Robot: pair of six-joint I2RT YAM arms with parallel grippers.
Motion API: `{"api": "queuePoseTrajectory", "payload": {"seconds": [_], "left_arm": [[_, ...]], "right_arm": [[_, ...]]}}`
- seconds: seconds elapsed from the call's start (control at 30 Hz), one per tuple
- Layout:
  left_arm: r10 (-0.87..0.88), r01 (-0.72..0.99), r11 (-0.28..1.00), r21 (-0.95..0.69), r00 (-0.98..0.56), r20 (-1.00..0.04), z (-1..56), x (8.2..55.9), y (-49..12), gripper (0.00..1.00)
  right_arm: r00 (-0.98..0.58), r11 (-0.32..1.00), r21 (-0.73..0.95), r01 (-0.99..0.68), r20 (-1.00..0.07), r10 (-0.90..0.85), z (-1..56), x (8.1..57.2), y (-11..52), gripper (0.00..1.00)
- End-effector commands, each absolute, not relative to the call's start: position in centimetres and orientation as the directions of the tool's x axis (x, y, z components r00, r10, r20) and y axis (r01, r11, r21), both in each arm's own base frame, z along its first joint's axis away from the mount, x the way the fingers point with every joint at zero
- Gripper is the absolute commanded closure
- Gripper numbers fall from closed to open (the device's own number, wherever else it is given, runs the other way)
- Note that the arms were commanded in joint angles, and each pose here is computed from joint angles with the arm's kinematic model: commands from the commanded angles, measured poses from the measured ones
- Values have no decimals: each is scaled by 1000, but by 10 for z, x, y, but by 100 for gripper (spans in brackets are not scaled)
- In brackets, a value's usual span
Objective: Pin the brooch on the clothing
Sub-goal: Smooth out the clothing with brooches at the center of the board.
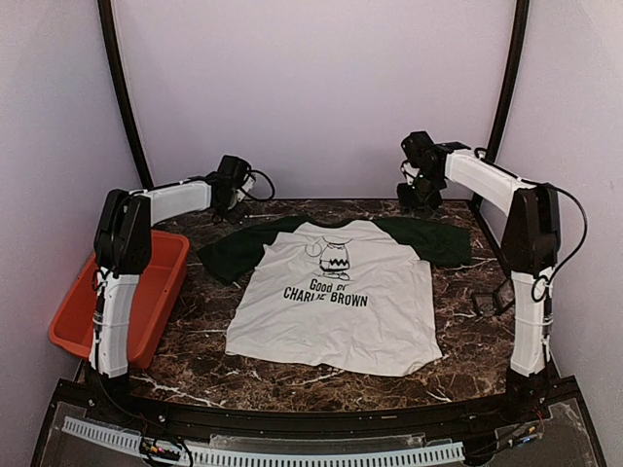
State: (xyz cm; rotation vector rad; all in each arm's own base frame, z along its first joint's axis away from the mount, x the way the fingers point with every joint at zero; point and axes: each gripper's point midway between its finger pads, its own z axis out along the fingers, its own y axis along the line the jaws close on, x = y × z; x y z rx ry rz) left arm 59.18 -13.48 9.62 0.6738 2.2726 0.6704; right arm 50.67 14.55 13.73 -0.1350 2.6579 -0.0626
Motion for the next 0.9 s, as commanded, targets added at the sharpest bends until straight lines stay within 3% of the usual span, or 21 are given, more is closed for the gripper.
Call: {"api": "queuePoseTrajectory", "payload": {"seconds": [0.0,0.13,0.17,0.2,0.27,0.4,0.7,0.87], "left_arm": [[616,279,784,555,-468,-634,193,576,-168,2],[700,420,710,565,-332,-633,203,558,-213,1],[715,450,692,565,-315,-624,201,554,-221,1],[715,473,686,553,-302,-630,199,552,-227,1],[717,477,684,552,-304,-627,191,555,-229,1],[735,504,668,547,-332,-592,158,562,-233,1],[820,441,570,693,-349,-453,98,582,-242,1],[811,359,570,739,-390,-436,85,598,-237,1]], "right_arm": [[-804,967,-78,-242,-542,-245,168,502,185,49],[-771,932,2,-363,-563,-299,179,481,220,47],[-759,914,34,-405,-570,-315,182,472,233,43],[-745,885,78,-459,-576,-336,183,461,249,8],[-710,826,111,-553,-582,-397,181,435,281,2],[-646,712,137,-689,-561,-517,157,383,340,3],[-680,587,353,-729,-472,-560,90,332,417,38],[-705,578,404,-709,-420,-571,59,325,430,44]]}}
